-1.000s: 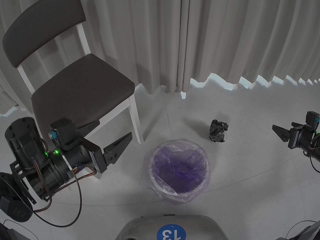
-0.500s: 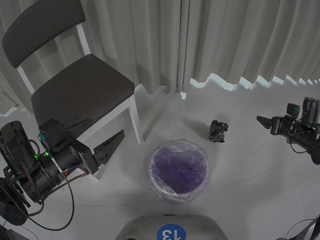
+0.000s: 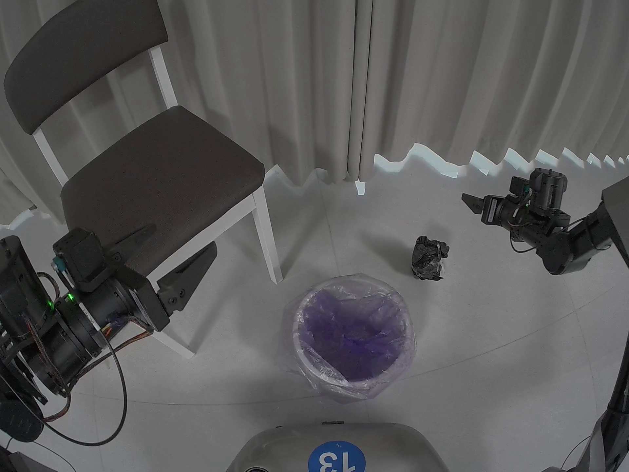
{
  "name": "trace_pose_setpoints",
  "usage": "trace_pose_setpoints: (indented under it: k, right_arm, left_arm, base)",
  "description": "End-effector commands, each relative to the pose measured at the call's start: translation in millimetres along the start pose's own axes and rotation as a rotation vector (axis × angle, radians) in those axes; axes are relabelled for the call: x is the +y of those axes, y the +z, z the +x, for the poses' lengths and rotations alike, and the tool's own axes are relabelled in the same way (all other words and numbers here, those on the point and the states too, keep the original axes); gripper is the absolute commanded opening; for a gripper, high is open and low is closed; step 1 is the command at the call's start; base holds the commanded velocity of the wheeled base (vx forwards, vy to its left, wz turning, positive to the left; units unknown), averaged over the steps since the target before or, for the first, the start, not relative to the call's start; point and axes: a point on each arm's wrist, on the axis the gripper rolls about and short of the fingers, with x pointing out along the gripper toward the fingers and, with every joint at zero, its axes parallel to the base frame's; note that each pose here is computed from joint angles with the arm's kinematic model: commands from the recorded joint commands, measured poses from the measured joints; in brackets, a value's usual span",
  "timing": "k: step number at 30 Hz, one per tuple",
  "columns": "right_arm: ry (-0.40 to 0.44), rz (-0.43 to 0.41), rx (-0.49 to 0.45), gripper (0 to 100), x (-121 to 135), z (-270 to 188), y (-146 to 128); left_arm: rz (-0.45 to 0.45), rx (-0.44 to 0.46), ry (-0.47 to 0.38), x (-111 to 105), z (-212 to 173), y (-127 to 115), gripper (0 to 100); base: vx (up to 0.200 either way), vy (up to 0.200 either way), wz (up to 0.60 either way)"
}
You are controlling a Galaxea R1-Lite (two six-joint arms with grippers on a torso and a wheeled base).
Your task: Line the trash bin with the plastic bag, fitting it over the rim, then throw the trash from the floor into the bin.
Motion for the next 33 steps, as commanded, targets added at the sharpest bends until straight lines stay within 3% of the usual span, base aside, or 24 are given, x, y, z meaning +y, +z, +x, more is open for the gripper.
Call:
trace_pose_setpoints:
  k: [1, 7, 19, 28, 33]
  right_arm:
    - [0.013, 0.005, 0.016, 100, -7.2, 49.9, -37.2]
    - [0.046, -0.004, 0.029, 100, -1.1, 89.4, -47.8]
    - [0.053, -0.002, 0.056, 100, 0.8, 92.3, -65.9]
    - [0.084, -0.008, 0.068, 100, -6.0, 104.9, -96.5]
    - [0.083, -0.007, 0.062, 100, -6.8, 105.7, -95.7]
  left_arm:
    - [0.001, 0.006, 0.053, 10.1, -5.0, -2.5, 100]
    - [0.011, 0.003, 0.061, 11.5, -4.7, -1.7, 100]
    - [0.009, 0.015, 0.060, 11.4, -3.9, -4.4, 100]
    - [0.007, 0.014, 0.059, 11.6, -3.7, -4.0, 100]
    - [0.008, 0.022, 0.057, 11.4, -4.2, -5.8, 100]
  base:
    - [0.000, 0.000, 0.00]
    - [0.000, 0.000, 0.00]
    - [0.000, 0.000, 0.00]
    - [0.000, 0.000, 0.00]
    - [0.000, 0.000, 0.00]
